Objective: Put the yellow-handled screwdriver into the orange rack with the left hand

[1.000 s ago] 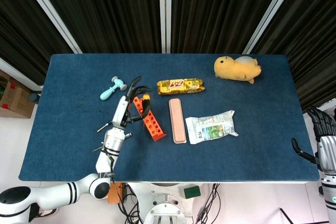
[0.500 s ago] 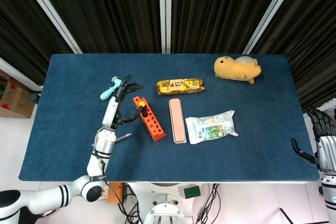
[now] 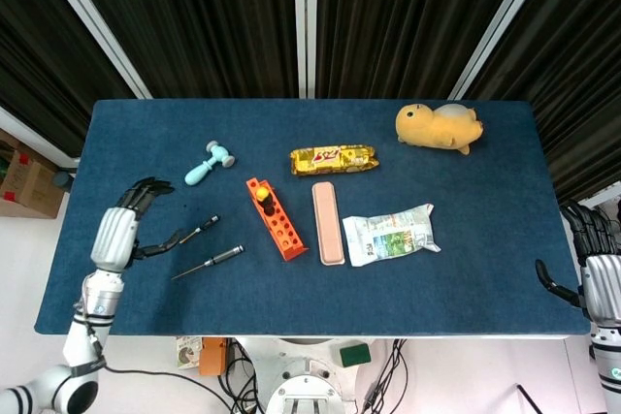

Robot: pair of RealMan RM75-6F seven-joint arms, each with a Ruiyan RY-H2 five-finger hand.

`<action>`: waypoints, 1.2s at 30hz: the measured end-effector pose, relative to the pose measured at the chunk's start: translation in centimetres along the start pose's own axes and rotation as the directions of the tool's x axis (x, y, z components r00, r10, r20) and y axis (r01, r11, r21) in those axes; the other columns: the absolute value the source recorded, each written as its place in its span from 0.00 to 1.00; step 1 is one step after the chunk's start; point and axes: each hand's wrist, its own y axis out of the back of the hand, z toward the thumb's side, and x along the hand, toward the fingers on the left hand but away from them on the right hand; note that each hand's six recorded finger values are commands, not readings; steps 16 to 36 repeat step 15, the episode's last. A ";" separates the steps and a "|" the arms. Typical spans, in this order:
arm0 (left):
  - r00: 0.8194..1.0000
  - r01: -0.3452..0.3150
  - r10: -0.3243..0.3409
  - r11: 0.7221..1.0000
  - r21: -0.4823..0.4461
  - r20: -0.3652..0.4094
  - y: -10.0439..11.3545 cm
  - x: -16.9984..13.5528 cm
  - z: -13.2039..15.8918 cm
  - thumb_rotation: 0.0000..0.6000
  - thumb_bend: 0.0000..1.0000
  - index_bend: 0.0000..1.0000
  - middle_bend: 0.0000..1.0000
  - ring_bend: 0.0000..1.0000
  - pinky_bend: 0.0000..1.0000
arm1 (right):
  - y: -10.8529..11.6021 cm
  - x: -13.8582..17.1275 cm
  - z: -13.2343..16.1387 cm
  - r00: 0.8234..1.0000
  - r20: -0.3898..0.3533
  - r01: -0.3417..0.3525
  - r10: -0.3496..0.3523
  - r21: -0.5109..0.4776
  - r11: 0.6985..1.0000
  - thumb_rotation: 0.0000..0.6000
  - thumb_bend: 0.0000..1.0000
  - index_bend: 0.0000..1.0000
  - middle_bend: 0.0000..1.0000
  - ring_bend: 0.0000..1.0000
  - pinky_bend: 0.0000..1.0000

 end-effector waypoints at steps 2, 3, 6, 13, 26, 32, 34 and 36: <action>0.999 0.020 -0.015 0.991 0.132 -0.038 1.0 -1.8 -1.8 0.80 0.10 0.17 0.10 0.04 0.20 | 0.0 0.1 0.0 1.000 0.003 -0.002 0.002 0.020 1.000 1.00 0.35 0.00 0.00 0.00 0.00; 0.997 0.036 -0.022 0.976 0.214 -0.068 1.7 -3.0 -2.9 0.80 0.09 0.16 0.09 0.04 0.20 | -0.1 0.1 0.0 1.000 0.005 -0.002 0.002 0.031 1.000 1.00 0.34 0.00 0.00 0.00 0.00; 0.987 0.091 -0.035 0.922 0.375 -0.154 3.2 -6.7 -5.6 0.76 0.07 0.14 0.07 0.02 0.18 | -0.1 0.1 -0.2 1.000 0.018 -0.001 -0.001 0.079 0.997 1.00 0.34 0.00 0.00 0.00 0.00; 0.967 0.162 -0.049 0.873 0.460 -0.249 5.3 -11.0 -8.0 0.67 0.06 0.10 0.06 0.00 0.15 | -0.7 0.2 -0.8 0.996 0.093 -0.033 0.016 0.183 0.983 1.00 0.33 0.00 0.00 0.00 0.00; 0.967 0.171 -0.056 0.868 0.466 -0.250 5.6 -11.3 -7.8 0.67 0.06 0.09 0.05 0.00 0.14 | -0.8 0.2 -1.0 0.993 0.115 -0.048 0.026 0.189 0.981 1.00 0.33 0.00 0.00 0.00 0.00; 0.967 0.171 -0.056 0.868 0.466 -0.250 5.6 -11.3 -7.8 0.67 0.06 0.09 0.05 0.00 0.14 | -0.8 0.2 -1.0 0.993 0.115 -0.048 0.026 0.189 0.981 1.00 0.33 0.00 0.00 0.00 0.00; 0.967 0.171 -0.056 0.868 0.466 -0.250 5.6 -11.3 -7.8 0.67 0.06 0.09 0.05 0.00 0.14 | -0.8 0.2 -1.0 0.993 0.115 -0.048 0.026 0.189 0.981 1.00 0.33 0.00 0.00 0.00 0.00; 0.967 0.171 -0.056 0.868 0.466 -0.250 5.6 -11.3 -7.8 0.67 0.06 0.09 0.05 0.00 0.14 | -0.8 0.2 -1.0 0.993 0.115 -0.048 0.026 0.189 0.981 1.00 0.33 0.00 0.00 0.00 0.00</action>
